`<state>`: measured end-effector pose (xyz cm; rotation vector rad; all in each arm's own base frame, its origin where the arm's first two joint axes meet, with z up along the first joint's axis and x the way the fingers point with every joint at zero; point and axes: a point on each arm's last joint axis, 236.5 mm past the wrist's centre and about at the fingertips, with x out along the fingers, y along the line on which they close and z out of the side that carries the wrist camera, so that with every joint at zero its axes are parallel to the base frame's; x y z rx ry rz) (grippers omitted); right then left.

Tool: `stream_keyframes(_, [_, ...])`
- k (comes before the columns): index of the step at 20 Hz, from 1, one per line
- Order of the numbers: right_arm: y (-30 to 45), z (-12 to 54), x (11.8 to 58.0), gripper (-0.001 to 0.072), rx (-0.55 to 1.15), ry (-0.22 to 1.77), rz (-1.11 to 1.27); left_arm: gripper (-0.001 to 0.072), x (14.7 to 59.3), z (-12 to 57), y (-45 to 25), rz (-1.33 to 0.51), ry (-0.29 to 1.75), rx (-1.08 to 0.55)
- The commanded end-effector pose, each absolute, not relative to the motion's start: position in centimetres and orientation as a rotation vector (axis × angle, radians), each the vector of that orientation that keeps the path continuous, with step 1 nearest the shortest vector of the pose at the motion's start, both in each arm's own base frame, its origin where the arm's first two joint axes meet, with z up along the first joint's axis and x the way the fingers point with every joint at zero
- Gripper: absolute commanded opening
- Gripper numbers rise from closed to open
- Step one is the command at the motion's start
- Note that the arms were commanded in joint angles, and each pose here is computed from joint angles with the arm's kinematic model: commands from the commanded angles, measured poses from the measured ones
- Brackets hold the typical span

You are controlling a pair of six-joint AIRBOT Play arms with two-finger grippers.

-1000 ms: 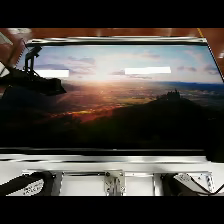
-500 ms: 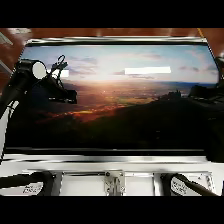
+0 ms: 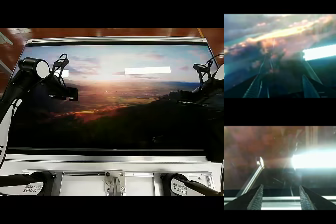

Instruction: Fold the shirts.

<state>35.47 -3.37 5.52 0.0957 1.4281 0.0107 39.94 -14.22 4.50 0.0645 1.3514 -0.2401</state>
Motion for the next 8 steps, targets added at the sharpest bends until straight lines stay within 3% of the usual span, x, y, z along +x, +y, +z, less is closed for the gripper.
stream_keyframes(1, [-3.2,5.46,35.33,0.0577,0.095,1.437,0.012,0.0615,40.41,4.61,-14.29,-0.239,1.332,0.063])
stream_keyframes(8, [-3.2,5.46,35.33,0.0577,0.095,1.437,0.012,0.0615,41.23,4.84,-14.54,-0.243,1.295,0.055])
